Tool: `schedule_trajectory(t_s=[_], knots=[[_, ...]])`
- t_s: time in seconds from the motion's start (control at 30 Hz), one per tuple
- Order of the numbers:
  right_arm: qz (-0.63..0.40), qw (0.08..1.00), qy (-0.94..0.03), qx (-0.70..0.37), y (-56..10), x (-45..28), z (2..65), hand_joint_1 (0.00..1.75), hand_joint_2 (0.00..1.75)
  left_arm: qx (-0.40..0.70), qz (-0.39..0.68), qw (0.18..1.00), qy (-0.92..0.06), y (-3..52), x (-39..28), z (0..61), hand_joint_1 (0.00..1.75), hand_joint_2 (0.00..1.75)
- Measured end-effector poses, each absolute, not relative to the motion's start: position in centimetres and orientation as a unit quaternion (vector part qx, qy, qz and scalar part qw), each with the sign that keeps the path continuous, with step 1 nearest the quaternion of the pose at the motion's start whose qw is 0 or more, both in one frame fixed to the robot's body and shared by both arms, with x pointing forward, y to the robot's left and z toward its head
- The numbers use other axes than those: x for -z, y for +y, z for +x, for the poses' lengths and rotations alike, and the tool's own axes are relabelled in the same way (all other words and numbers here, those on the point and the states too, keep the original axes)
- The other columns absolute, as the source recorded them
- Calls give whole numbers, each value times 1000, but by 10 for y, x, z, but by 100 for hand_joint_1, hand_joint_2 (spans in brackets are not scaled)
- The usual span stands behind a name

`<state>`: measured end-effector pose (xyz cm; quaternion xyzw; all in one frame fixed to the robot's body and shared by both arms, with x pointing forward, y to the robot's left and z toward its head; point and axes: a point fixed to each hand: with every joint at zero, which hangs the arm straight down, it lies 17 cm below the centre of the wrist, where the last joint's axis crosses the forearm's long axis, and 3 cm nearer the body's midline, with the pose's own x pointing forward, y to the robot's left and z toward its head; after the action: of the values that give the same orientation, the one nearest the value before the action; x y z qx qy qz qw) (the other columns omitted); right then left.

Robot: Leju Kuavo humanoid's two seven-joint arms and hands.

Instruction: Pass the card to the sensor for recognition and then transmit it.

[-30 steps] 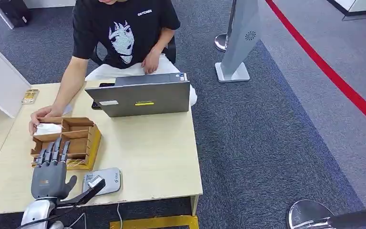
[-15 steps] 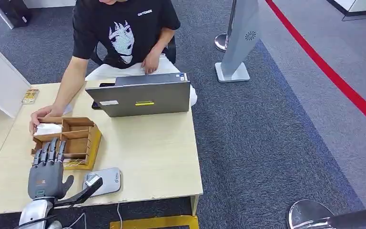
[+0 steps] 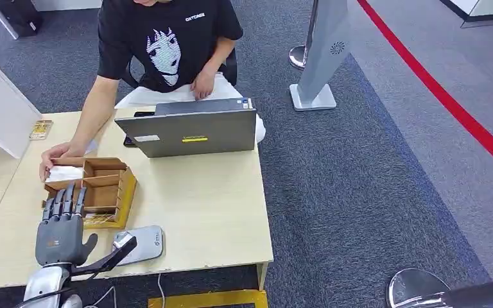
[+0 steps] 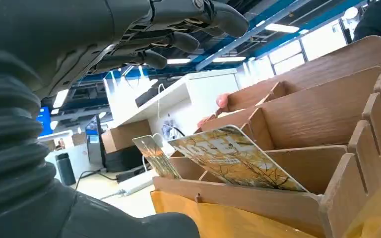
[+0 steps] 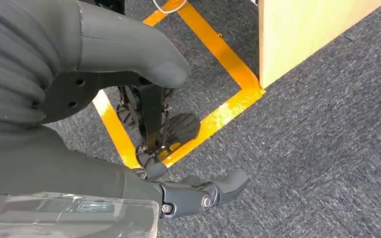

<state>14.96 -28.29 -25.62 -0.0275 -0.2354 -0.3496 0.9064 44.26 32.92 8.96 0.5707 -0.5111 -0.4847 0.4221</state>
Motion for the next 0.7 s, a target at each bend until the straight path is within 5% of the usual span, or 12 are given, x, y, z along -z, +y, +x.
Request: schedule_trajectory(t_s=[0.2,0.23,0.7], knots=[[-27,906,-235,350,-283,256,150,0,175,484,572,423,-510,331,-90,443,0,175],[-28,906,-235,349,-283,256,150,0,175,483,572,423,-510,331,-90,443,169,175],[-38,905,-231,355,-287,257,147,0,175,487,573,435,-496,341,-83,440,175,175]])
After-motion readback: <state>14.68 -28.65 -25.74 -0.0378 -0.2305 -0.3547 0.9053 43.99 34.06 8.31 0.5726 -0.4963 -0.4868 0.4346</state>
